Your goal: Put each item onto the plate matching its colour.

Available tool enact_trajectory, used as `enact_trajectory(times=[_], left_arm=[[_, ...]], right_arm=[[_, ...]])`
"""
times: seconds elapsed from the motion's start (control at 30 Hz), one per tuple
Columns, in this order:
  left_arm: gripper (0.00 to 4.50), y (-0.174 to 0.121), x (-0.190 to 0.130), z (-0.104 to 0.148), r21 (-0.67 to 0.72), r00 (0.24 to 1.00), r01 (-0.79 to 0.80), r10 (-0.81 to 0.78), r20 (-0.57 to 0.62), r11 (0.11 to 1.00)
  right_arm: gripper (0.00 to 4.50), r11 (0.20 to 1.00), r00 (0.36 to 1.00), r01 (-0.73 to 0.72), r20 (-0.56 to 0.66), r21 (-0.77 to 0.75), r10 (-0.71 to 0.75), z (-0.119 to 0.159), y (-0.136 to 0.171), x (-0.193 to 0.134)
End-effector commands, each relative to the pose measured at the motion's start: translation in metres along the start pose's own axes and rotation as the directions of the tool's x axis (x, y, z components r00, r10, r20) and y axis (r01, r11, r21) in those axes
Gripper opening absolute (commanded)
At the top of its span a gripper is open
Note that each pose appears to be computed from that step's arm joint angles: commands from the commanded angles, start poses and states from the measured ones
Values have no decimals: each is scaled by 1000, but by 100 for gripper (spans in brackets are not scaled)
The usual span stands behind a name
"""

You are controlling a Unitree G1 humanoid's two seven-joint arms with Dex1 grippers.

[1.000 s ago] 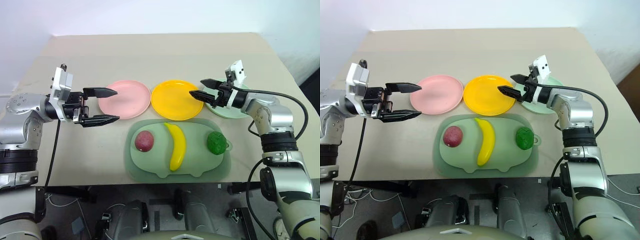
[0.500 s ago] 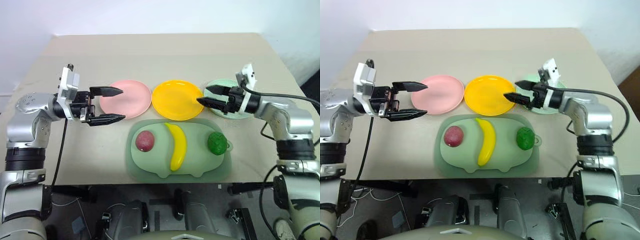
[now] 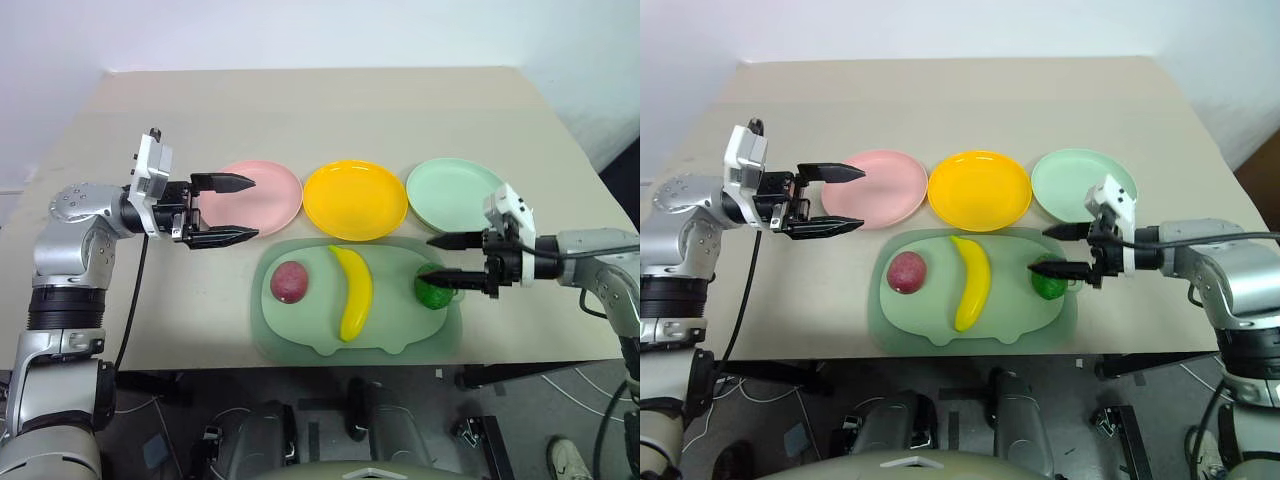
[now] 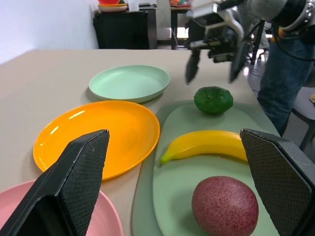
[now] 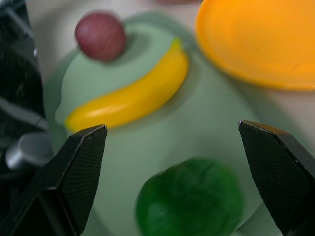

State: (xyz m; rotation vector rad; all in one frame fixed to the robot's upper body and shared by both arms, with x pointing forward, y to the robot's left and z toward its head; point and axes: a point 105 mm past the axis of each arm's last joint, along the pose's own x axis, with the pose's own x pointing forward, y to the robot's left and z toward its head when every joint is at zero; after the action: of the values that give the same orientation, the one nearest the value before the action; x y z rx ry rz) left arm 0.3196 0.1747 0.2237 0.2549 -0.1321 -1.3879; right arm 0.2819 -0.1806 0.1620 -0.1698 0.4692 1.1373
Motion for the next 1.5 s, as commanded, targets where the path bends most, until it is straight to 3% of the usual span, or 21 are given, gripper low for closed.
enact_trajectory(times=[0.03,0.33,0.87,0.9,1.13,1.5], left_arm=[[446,2,-1,11,45,1000,3,-3,8,999],[446,1,-5,12,45,1000,-1,1,-4,999],[446,2,-6,13,43,1000,-6,6,-5,999],[446,2,-6,13,44,1000,-4,4,-6,999],[446,1,-6,13,46,1000,2,-2,-5,999],[446,1,-6,15,46,1000,2,-2,-8,999]], right_arm=[[450,997,1000,-24,-12,-75,23,3,8,4],[450,985,998,-12,-64,-172,1,-6,3,16],[450,978,996,64,-55,-196,-76,-1,-16,10],[450,987,997,58,-36,-150,-64,2,-15,10],[450,978,999,23,-43,-208,-32,2,-10,7],[450,970,992,-15,-129,-243,-17,-15,-13,10]])
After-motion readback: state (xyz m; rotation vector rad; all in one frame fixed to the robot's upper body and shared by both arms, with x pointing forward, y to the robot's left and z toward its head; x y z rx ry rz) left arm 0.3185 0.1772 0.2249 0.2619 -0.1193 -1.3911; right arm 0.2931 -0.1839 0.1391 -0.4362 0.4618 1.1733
